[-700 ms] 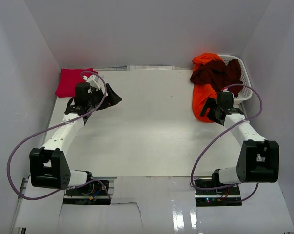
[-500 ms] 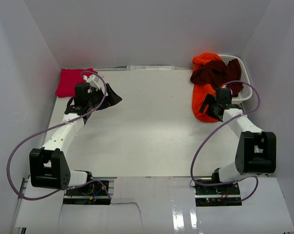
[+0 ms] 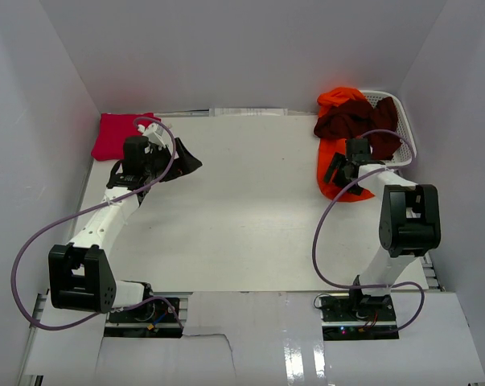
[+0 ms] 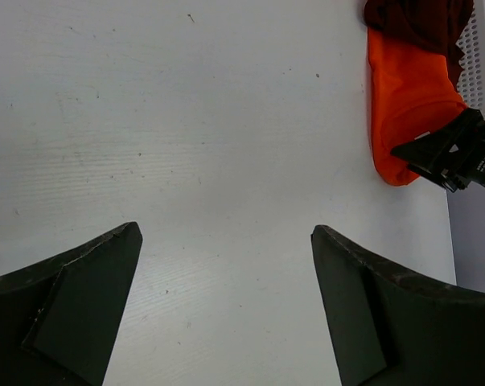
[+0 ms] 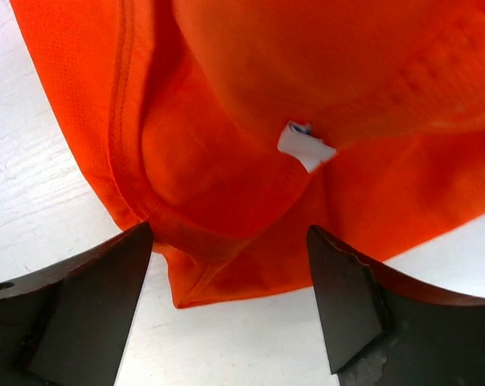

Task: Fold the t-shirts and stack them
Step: Grab crumpled tshirt from bin with the right arm, then move the tshirt to the center of the board

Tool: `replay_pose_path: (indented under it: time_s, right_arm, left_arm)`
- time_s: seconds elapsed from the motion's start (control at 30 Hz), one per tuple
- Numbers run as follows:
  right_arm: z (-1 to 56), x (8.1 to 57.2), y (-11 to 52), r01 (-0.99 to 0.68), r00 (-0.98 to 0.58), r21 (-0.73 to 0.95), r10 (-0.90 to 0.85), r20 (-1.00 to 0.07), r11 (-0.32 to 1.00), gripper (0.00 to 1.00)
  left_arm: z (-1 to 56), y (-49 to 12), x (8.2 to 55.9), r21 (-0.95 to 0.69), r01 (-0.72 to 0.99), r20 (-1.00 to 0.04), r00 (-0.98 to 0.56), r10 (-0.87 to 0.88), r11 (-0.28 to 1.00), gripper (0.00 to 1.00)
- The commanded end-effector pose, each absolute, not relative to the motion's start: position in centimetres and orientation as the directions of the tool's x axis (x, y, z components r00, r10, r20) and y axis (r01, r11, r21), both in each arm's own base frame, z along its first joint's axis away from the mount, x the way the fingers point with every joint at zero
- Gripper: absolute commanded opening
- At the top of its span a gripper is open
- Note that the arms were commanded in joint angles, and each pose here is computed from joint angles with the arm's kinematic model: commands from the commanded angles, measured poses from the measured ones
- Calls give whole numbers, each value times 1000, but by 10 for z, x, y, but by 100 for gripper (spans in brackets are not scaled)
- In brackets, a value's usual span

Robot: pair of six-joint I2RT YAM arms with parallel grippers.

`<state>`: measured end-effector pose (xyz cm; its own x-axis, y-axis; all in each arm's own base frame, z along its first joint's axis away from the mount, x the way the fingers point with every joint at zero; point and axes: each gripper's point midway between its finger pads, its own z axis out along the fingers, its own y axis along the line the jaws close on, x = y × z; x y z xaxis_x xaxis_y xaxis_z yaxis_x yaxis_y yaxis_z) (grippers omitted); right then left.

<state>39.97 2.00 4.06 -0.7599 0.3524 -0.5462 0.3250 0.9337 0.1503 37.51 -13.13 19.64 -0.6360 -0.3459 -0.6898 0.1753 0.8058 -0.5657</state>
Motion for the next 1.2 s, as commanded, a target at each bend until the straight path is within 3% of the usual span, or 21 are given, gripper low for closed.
replay_pose_path:
  time_s: [0.0, 0.03, 0.1, 0.2, 0.3, 0.53, 0.57, 0.63, 0.67, 0.77, 0.83, 0.9, 0.97, 1.07, 1.1, 1.17]
  right_arm:
    - [52, 424, 27, 302, -736, 176, 346, -581, 937, 75]
    - [49, 425, 29, 298, -743, 176, 344, -575, 938, 67]
    - [50, 426, 32, 290, -745, 177, 338, -575, 940, 39]
    - [61, 433, 40, 268, -737, 186, 325, -592, 945, 9]
    - [76, 441, 51, 231, -737, 209, 311, -599, 950, 8]
    - [195, 505, 74, 102, -668, 295, 285, -687, 950, 8]
    - [255, 517, 82, 41, -623, 324, 278, -731, 945, 8]
    - [286, 536, 91, -20, -609, 344, 261, -749, 939, 8]
    - [354, 538, 96, -101, -507, 365, 268, -819, 926, 8]
    - [404, 529, 130, -339, -433, 446, 284, -855, 828, 8]
    - [436, 487, 160, -545, -409, 468, 267, -873, 695, 10]
    - [419, 465, 184, -647, -446, 489, 230, -865, 585, 11]
    - [423, 439, 200, -713, -443, 464, 176, -879, 526, 9]
    - [412, 379, 247, -823, -480, 458, 18, -877, 336, 8]
    - [414, 352, 276, -887, -414, 387, -61, -908, 252, 8]
    - [396, 305, 301, -888, -455, 428, -184, -871, 169, 8]
  left_arm:
    - [207, -136, 374, -574, 210, -702, -623, -344, 791, 98]
    - [207, -136, 374, -575, 209, -701, -624, -345, 791, 98]
    - [207, -136, 373, -577, 210, -700, -626, -344, 790, 98]
    - [208, -137, 373, -577, 213, -701, -624, -344, 789, 98]
    - [208, -136, 372, -576, 211, -702, -623, -345, 790, 98]
    - [208, -136, 371, -575, 213, -703, -623, -343, 790, 98]
    - [208, -136, 372, -575, 215, -704, -621, -344, 790, 98]
    - [209, -136, 372, -575, 216, -705, -620, -344, 790, 98]
    - [208, -136, 371, -575, 215, -704, -621, -344, 790, 98]
    - [209, -135, 372, -570, 214, -709, -616, -343, 793, 98]
    - [210, -135, 372, -568, 214, -711, -614, -343, 795, 98]
    - [210, -135, 372, -568, 214, -711, -614, -343, 795, 98]
    - [208, -135, 371, -569, 214, -709, -617, -342, 794, 98]
    - [208, -136, 372, -572, 214, -706, -621, -342, 792, 98]
    - [207, -136, 372, -572, 211, -704, -621, -343, 792, 98]
    - [208, -136, 373, -573, 214, -706, -620, -343, 792, 98]
